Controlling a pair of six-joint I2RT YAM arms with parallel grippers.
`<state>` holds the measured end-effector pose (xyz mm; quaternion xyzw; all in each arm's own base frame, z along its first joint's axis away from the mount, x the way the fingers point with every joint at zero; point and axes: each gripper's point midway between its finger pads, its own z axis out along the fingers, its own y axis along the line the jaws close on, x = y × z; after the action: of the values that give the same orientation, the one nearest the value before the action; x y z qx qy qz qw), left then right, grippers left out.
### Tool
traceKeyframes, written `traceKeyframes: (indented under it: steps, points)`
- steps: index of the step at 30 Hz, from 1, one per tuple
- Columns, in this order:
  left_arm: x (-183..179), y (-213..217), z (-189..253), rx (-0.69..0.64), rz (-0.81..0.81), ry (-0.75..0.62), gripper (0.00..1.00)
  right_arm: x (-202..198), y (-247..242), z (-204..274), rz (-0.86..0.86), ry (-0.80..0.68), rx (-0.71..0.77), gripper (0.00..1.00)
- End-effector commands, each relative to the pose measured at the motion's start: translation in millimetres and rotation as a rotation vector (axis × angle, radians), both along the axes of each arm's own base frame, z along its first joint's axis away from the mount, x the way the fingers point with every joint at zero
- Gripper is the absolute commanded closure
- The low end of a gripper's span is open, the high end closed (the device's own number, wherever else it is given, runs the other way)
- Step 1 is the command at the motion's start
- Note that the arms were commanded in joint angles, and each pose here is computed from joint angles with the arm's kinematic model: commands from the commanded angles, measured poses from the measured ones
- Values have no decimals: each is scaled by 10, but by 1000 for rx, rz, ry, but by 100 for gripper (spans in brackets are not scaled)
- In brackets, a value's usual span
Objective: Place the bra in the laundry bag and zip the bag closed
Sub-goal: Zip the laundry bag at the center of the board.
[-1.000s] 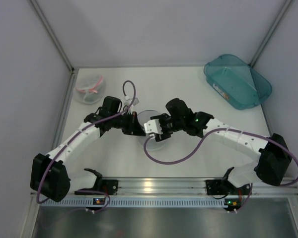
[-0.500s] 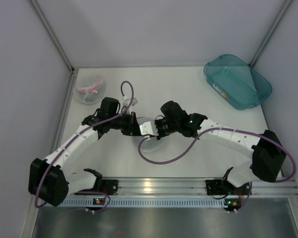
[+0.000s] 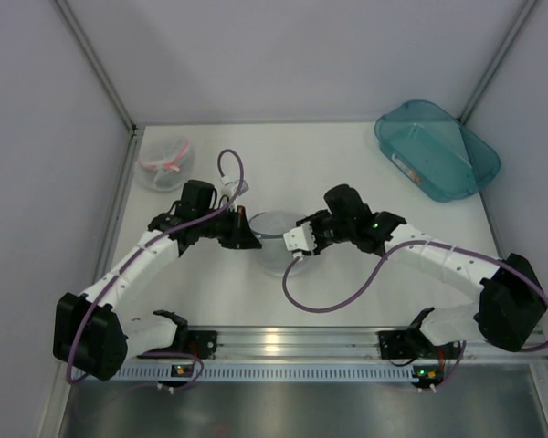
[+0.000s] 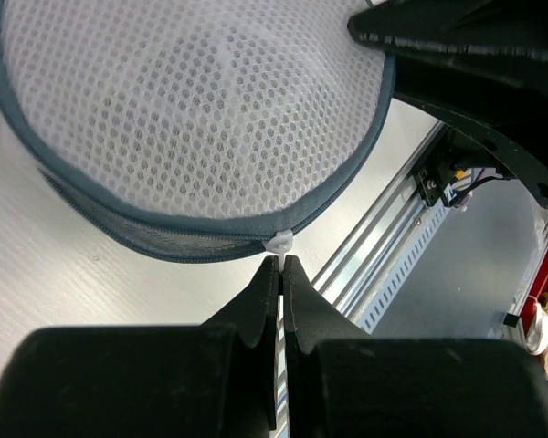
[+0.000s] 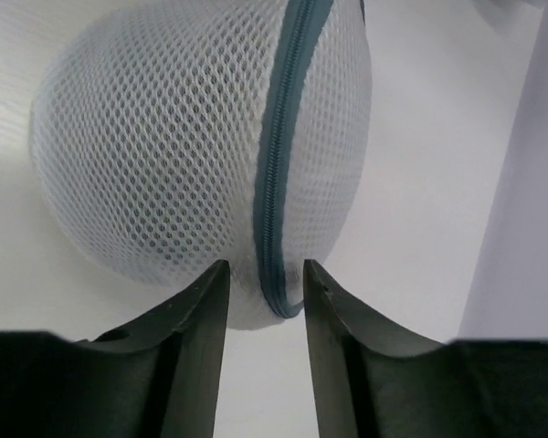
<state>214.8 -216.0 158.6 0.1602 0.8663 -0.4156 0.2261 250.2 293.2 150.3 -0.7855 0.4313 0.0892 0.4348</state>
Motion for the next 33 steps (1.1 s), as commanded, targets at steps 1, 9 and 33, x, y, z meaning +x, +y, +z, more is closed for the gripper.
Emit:
traceKeyframes:
  steps: [1, 9, 33]
  points:
    - [23, -27, 172, -40, -26, -49, 100, 186, -36, 270, -40, -47, 15, 59]
    - [3, -90, 224, -56, -49, -43, 100, -98, 322, 742, -19, 95, 149, 45]
    - [-27, -83, 263, -45, -16, -76, 100, -229, 824, 359, -32, 199, 73, 98]
